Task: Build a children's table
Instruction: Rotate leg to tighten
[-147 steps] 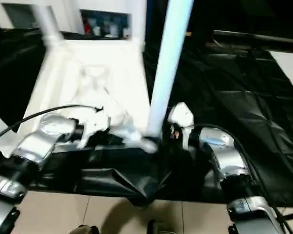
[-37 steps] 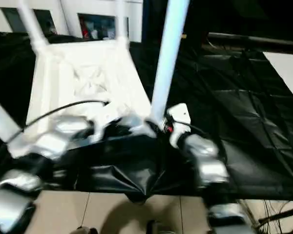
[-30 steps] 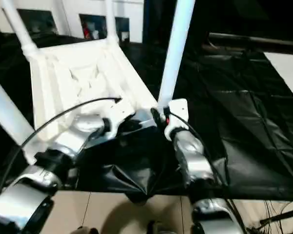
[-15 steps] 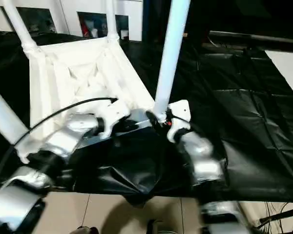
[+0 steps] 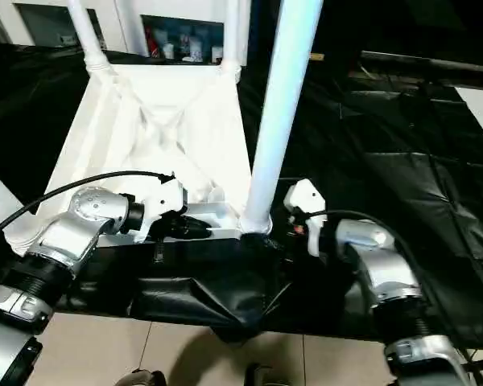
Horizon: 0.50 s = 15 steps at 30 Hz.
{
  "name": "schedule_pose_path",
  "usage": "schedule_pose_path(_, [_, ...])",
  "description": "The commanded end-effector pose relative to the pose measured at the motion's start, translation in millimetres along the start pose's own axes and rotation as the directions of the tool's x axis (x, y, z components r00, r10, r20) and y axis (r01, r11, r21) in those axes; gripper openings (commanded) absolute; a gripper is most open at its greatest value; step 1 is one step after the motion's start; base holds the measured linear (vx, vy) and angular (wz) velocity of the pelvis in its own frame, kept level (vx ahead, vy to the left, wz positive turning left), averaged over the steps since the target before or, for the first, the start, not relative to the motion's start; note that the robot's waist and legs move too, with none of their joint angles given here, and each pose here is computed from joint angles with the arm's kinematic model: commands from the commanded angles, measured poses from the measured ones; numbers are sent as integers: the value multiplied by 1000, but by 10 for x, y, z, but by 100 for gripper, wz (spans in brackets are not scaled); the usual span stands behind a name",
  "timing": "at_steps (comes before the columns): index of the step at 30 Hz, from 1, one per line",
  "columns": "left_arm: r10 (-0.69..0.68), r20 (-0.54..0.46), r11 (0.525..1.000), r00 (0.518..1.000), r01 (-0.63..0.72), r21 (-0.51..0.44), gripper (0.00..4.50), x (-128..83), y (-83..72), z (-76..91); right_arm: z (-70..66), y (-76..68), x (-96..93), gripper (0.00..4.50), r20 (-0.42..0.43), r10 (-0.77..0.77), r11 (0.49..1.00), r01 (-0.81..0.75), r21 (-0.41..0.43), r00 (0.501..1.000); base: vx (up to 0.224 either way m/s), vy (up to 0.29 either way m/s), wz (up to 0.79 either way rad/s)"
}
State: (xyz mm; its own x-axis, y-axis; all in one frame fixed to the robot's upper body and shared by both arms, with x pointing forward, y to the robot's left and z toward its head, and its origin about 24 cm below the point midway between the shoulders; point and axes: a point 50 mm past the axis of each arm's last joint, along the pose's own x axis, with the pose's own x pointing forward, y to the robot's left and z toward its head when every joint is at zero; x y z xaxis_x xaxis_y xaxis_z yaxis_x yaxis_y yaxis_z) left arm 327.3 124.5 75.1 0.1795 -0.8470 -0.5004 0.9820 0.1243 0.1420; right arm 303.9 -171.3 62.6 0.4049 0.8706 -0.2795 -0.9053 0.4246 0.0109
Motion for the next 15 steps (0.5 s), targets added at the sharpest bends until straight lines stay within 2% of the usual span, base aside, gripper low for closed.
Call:
schedule_pose_path(1, [-27,33,1000,999,27,1,0,33,-51,4,56,5,20,401,2,22,1000,-22,-9,1000,0,0,0])
schedule_pose_path(4, [-36,35,999,999,36,1,0,27,-58,-2,59,1,32,401,8,25,1000,-25,3,1000,0,0,0])
schedule_pose_path(5, [-39,35,999,999,39,1,0,26,-61,-3,59,0,32,375,8,28,1000,-28,7,1000,0,0,0])
schedule_pose_path(8, [-44,36,999,998,44,1,0,23,-67,-5,57,4,32,361,15,37,999,-37,18,999,0,0,0])
schedule_pose_path(9, [-46,35,999,998,46,1,0,23,-69,-8,57,6,30,336,18,41,999,-41,20,999,0,0,0])
schedule_pose_path(13, [-50,35,999,998,50,-1,0,22,-78,-16,47,27,22,321,19,62,998,-62,27,998,0,0,0])
schedule_pose_path(15, [-51,34,999,998,51,-1,0,23,-80,-19,43,32,20,294,17,65,997,-66,28,998,0,0,0])
